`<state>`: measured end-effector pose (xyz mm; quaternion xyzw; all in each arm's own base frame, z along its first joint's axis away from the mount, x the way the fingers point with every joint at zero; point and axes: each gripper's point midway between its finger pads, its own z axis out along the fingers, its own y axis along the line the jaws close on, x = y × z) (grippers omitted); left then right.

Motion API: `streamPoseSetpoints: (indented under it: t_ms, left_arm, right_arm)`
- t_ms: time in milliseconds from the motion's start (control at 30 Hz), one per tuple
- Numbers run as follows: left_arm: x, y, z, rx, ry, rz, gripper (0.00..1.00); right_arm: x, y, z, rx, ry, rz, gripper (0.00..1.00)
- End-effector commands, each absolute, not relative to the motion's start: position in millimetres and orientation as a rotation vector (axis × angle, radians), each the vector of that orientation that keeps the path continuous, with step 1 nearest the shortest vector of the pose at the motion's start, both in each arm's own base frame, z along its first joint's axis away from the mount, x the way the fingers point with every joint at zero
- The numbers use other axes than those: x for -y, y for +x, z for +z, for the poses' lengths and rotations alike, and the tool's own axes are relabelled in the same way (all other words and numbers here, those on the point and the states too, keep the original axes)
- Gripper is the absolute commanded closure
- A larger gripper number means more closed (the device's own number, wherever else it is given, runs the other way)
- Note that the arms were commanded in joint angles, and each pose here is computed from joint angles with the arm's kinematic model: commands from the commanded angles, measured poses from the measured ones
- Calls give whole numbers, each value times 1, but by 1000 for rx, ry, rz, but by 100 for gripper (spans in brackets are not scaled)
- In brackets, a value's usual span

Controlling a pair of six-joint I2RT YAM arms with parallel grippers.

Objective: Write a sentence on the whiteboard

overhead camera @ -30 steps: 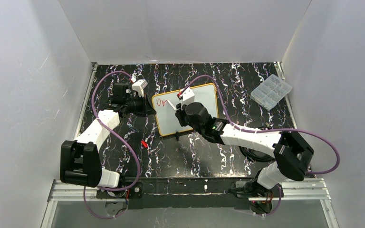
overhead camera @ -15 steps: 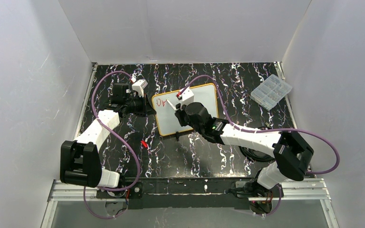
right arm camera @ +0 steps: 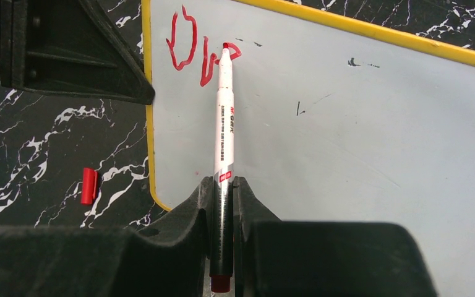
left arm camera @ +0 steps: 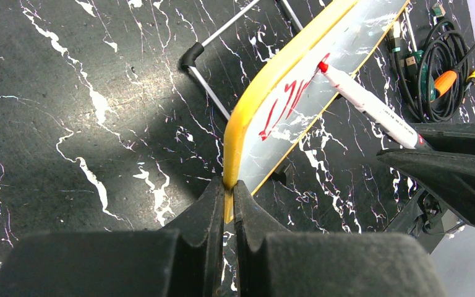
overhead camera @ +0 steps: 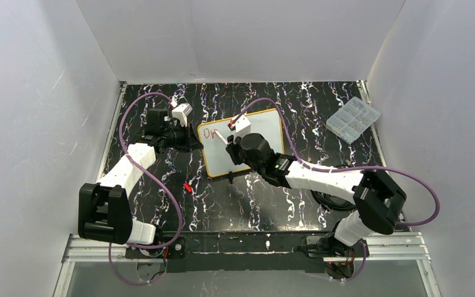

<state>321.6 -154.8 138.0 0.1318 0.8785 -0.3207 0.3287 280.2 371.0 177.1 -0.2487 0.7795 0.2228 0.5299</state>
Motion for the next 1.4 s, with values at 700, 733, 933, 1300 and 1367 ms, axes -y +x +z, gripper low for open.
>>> streamPoseSetpoints:
  t_ms: [700, 733, 933, 1300, 1367]
  left_arm:
    - [164, 307, 149, -2299, 391, -886, 100]
    - [164, 307, 149, -2298, 392, -887, 100]
    - [163, 307, 150, -2297, 392, -883, 100]
    - [163, 307, 150, -2294, 393, -882, 100]
    - [163, 307, 150, -2295, 392, -881, 100]
  right_arm:
    - [-369, 270, 177, -1867, -599, 526, 99]
    - [-368, 270, 176, -1869, -598, 526, 99]
    - [-361, 268, 174, -1879, -568, 496, 99]
    - [-359, 264, 195, -1812, -548, 560, 99]
    - [-359, 263, 202, -1789, -541, 582, 99]
